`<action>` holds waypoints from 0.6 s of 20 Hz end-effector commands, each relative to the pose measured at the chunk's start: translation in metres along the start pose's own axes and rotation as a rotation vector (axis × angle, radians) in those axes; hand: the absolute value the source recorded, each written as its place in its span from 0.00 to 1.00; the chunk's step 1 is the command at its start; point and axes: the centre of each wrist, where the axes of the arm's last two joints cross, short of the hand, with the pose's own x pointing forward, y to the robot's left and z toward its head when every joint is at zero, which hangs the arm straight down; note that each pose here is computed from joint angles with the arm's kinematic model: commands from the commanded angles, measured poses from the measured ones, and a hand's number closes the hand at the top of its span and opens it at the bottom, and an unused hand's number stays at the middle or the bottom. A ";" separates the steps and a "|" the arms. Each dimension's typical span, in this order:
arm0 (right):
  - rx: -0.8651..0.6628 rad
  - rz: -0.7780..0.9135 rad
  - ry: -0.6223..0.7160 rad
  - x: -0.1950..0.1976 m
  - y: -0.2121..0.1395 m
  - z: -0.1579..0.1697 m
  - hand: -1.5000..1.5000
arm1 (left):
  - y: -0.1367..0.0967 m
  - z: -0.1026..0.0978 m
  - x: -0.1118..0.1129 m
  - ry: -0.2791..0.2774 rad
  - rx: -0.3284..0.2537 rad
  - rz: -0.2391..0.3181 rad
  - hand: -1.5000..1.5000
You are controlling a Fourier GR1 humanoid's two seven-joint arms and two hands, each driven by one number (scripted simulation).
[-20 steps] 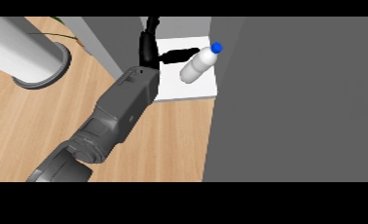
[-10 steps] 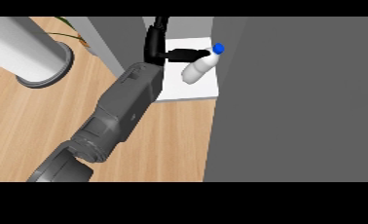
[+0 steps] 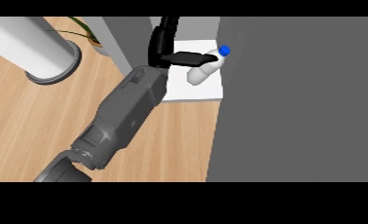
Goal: Pick up the bottled water, place it into the cabinet and close the cabinet
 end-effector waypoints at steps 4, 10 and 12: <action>-0.040 0.001 -0.019 0.019 -0.001 0.004 0.00 | -0.012 0.035 0.001 0.014 -0.047 0.089 0.00; 0.038 0.052 -0.023 0.017 0.005 0.002 0.00 | -0.005 0.088 -0.001 0.055 -0.027 0.126 1.00; 0.105 0.110 -0.001 0.025 -0.001 0.003 0.00 | 0.001 0.110 -0.008 0.047 -0.034 0.125 1.00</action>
